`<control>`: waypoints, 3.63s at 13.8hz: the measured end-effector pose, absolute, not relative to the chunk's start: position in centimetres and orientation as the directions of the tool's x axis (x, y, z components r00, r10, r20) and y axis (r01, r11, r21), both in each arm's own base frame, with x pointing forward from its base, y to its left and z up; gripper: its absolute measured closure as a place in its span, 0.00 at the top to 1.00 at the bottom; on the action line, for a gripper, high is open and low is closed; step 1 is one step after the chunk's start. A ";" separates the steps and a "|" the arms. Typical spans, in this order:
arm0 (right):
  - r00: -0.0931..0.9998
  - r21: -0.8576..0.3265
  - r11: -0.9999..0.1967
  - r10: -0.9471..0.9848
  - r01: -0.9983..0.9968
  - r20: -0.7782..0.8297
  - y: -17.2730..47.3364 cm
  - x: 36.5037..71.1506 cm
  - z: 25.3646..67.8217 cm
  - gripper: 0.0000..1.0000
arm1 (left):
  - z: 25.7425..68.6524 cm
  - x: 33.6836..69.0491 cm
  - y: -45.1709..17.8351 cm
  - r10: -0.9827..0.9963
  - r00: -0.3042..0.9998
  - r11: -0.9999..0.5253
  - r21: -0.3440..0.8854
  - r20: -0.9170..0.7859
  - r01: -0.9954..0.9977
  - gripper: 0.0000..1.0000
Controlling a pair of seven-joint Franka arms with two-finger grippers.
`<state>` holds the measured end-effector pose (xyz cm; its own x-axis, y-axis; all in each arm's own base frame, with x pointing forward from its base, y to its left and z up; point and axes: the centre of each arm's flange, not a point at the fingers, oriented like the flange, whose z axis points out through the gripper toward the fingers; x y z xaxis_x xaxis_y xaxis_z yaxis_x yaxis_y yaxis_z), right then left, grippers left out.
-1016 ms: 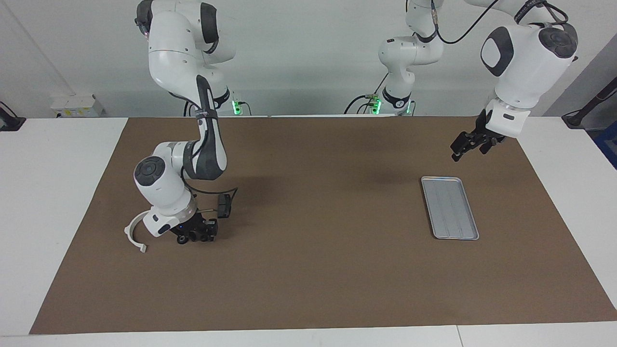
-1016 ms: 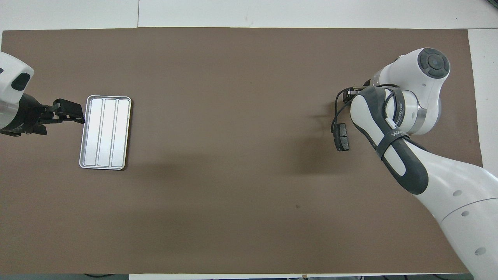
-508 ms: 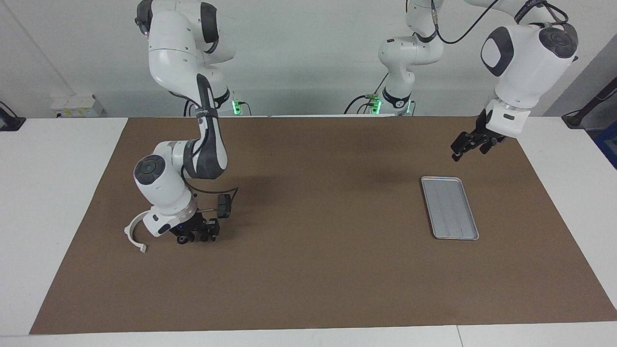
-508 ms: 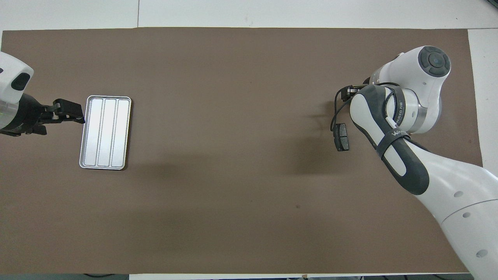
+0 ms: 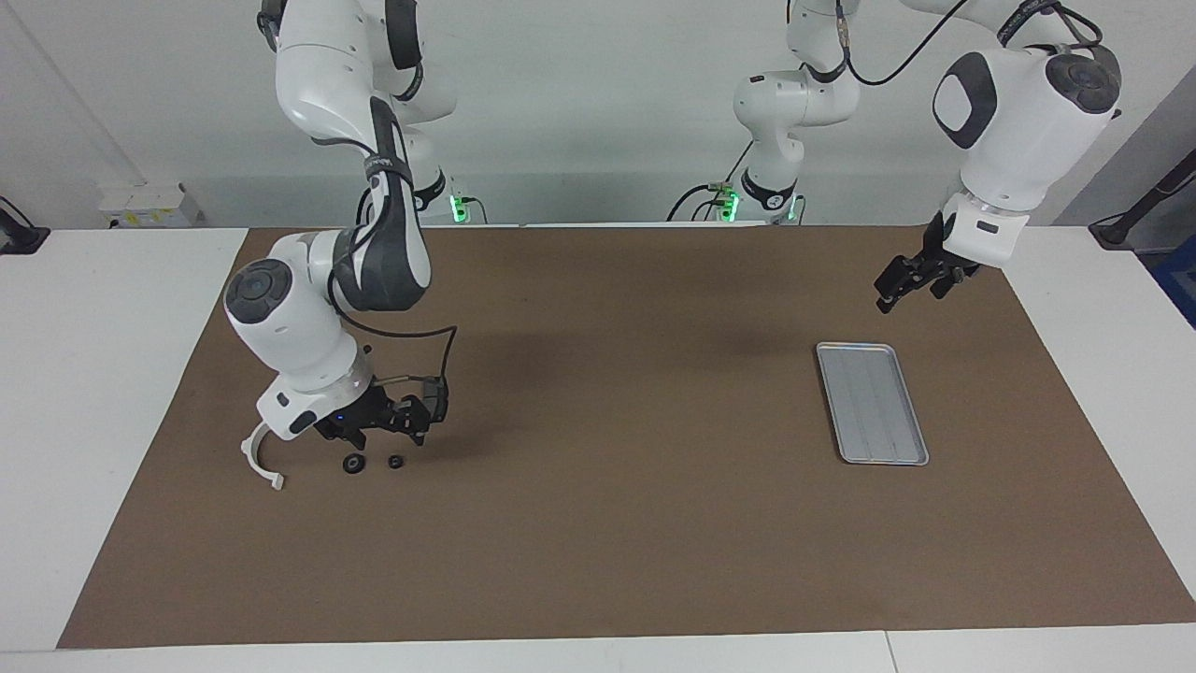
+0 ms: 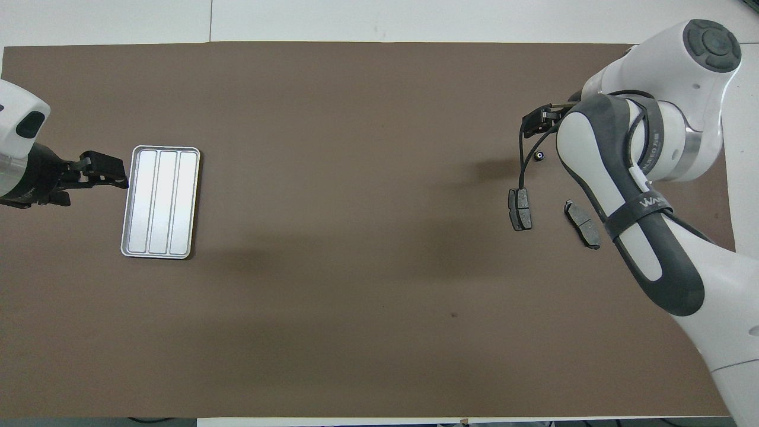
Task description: Place bearing gear from tray to pile
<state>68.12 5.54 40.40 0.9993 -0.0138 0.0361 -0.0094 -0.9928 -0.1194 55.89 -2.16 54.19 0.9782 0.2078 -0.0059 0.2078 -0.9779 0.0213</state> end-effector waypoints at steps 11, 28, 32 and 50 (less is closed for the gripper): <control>0.999 -0.014 -1.000 0.016 0.017 0.036 0.3 60.4 59.2 1.00 | 54.8 55.7 -2.2 0.208 0.978 -0.978 0.023 0.003 0.207 1.00; 0.997 0.017 -0.997 -0.072 -0.071 -0.017 -2.2 58.3 60.8 1.00 | 55.6 55.4 -2.3 0.205 0.979 -0.978 0.026 0.016 0.205 1.00; 0.997 0.016 -0.997 -0.075 -0.074 -0.011 -2.4 58.1 61.2 1.00 | 55.6 55.4 -2.3 0.205 0.979 -0.978 0.026 0.017 0.205 1.00; 0.997 0.016 -0.997 -0.076 -0.076 -0.011 -2.5 58.0 61.3 1.00 | 55.6 55.4 -2.3 0.205 0.979 -0.978 0.026 0.017 0.205 1.00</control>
